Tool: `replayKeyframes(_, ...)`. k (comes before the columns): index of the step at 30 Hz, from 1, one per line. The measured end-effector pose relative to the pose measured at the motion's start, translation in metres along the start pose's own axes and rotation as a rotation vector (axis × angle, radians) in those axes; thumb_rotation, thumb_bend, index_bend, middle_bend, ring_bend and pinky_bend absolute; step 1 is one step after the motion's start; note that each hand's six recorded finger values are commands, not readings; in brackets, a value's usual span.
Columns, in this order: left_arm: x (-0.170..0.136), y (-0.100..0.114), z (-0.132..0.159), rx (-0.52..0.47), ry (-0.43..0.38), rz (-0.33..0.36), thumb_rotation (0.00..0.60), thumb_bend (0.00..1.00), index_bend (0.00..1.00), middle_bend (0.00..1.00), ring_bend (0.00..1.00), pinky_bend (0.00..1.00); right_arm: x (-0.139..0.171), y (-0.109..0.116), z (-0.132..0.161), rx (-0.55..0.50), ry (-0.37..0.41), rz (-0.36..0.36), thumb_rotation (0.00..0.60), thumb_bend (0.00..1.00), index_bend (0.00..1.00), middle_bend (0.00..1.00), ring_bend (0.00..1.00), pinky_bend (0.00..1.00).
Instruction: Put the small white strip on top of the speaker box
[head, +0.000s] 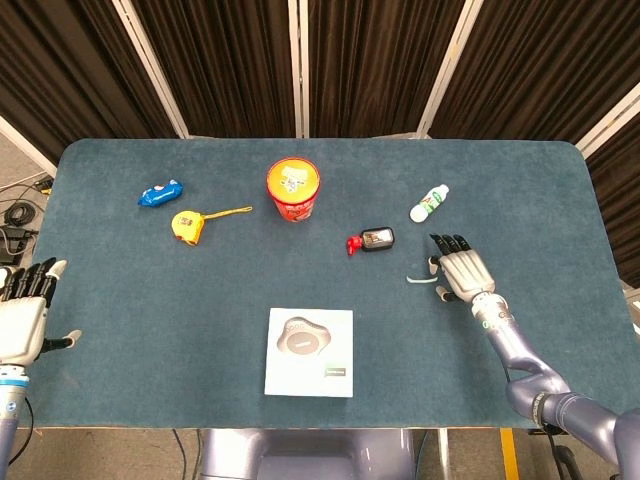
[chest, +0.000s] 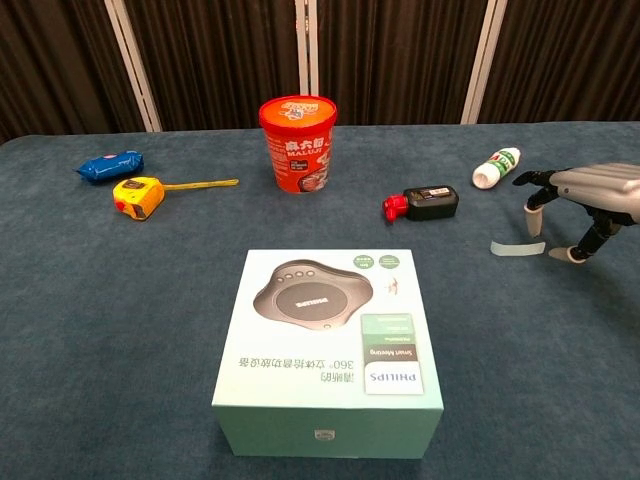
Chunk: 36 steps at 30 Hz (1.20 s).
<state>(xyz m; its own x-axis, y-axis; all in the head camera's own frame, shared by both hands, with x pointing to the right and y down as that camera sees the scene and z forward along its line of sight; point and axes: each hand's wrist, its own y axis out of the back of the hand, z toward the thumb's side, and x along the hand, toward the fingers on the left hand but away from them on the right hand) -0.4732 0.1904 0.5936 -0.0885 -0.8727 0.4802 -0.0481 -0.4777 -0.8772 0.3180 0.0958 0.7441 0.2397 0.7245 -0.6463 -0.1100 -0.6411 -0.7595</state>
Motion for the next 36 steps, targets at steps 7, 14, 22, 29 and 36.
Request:
replayKeyframes(7,0.001,0.0,-0.002,0.003,0.006,0.001,0.6,0.0,0.0,0.0,0.0,0.0,-0.01,-0.011,0.003,0.038,0.0,0.016,0.6,0.3,0.53,0.02,0.0,0.0)
replayKeyframes(14,0.003,-0.002,-0.002,0.004,0.011,-0.003,0.6,0.0,0.0,0.0,0.0,0.0,-0.015,-0.014,0.005,0.023,0.0,0.016,0.6,0.4,0.66,0.06,0.0,0.0)
replayKeyframes(22,0.005,-0.004,-0.001,0.001,0.006,-0.012,0.6,0.0,0.0,0.0,0.0,0.0,-0.01,0.003,0.013,-0.001,0.052,-0.068,0.6,0.44,0.72,0.1,0.0,0.0)
replayKeyframes(29,0.004,-0.003,0.002,-0.006,-0.003,-0.013,0.6,0.0,0.0,0.0,0.0,0.0,0.013,0.039,0.041,0.013,0.213,-0.202,0.6,0.46,0.72,0.13,0.0,0.0)
replayKeyframes(36,0.003,-0.002,0.002,-0.017,-0.005,-0.015,0.6,0.0,0.0,0.0,0.0,0.0,0.046,0.069,0.09,0.156,0.406,-0.333,0.6,0.47,0.72,0.13,0.0,0.0)
